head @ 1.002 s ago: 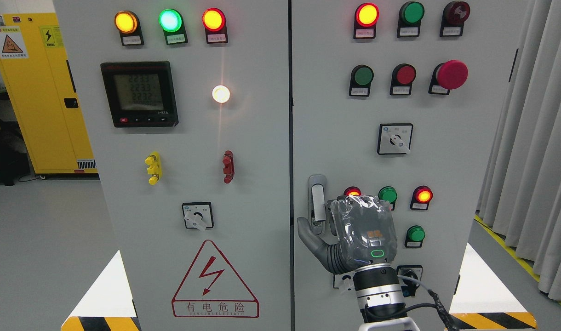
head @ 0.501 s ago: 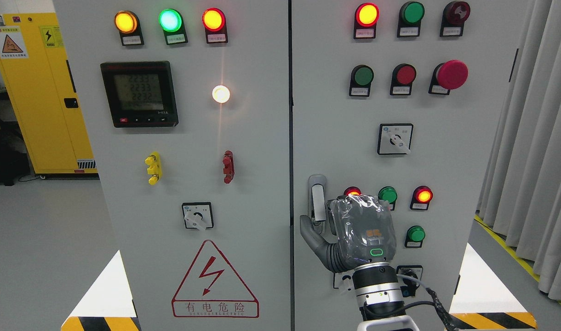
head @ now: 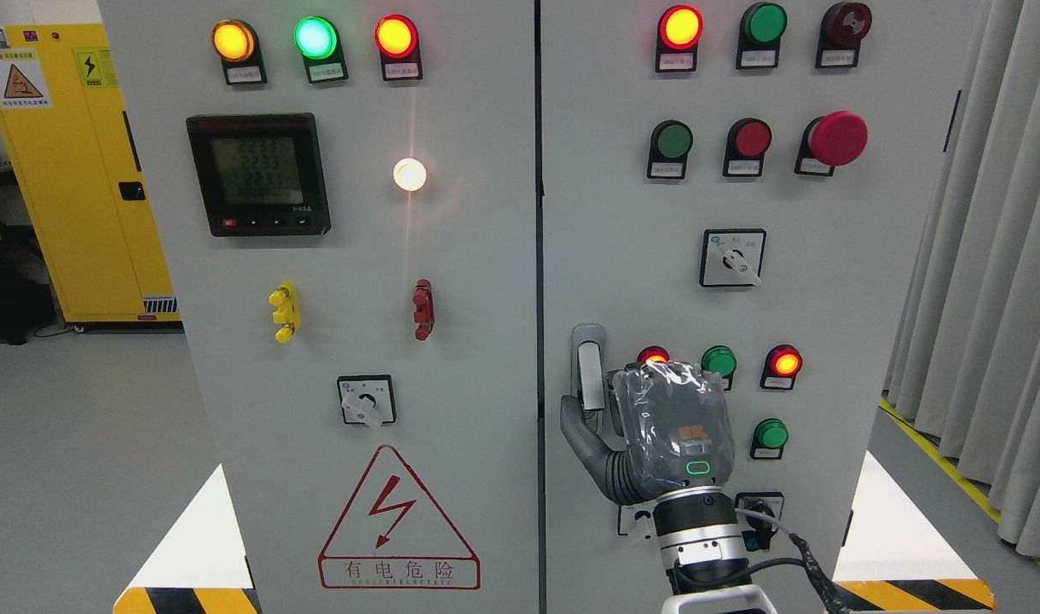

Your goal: Release door handle

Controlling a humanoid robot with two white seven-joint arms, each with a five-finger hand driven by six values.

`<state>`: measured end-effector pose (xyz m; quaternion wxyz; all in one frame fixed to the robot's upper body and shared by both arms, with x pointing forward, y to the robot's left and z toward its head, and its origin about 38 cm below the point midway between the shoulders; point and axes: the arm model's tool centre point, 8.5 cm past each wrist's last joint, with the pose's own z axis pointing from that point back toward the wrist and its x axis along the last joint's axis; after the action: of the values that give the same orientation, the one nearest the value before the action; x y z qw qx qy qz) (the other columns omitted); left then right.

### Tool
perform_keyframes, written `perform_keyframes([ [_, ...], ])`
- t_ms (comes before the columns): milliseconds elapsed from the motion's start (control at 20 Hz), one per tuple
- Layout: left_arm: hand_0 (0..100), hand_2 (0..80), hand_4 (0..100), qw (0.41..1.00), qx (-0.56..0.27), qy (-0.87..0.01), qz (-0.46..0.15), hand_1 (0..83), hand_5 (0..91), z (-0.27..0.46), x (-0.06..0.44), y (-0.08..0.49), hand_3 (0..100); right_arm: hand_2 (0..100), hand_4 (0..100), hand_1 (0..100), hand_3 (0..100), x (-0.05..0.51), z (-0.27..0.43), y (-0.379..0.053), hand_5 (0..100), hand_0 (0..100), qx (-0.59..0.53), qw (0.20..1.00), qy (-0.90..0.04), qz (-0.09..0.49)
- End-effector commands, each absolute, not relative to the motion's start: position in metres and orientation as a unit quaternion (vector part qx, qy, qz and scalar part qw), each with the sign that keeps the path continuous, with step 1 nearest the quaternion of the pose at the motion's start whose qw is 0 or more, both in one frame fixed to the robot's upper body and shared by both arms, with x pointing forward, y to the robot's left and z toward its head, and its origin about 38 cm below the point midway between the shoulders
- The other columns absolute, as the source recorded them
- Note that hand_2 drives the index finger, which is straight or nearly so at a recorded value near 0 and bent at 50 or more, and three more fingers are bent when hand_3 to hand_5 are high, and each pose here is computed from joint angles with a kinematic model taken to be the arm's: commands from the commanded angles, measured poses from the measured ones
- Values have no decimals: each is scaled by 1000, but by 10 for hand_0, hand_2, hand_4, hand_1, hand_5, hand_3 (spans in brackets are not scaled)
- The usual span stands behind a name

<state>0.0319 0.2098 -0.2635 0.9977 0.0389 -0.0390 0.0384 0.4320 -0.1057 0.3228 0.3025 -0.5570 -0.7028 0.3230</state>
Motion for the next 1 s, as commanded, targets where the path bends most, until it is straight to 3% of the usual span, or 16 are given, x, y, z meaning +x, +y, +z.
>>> perform_keyframes([
  [0,120,0,0,998,38,-45,39,556,0,-263,36,209,0,986,1000,318,1000,432,322,-107,1000,512,-559,304,-702,320],
  [952,120,0,0,998,38,-45,39,556,0,-263,36,209,0,973,1000,376,1000,430,323,-108,1000,571,-561,303,-702,317],
])
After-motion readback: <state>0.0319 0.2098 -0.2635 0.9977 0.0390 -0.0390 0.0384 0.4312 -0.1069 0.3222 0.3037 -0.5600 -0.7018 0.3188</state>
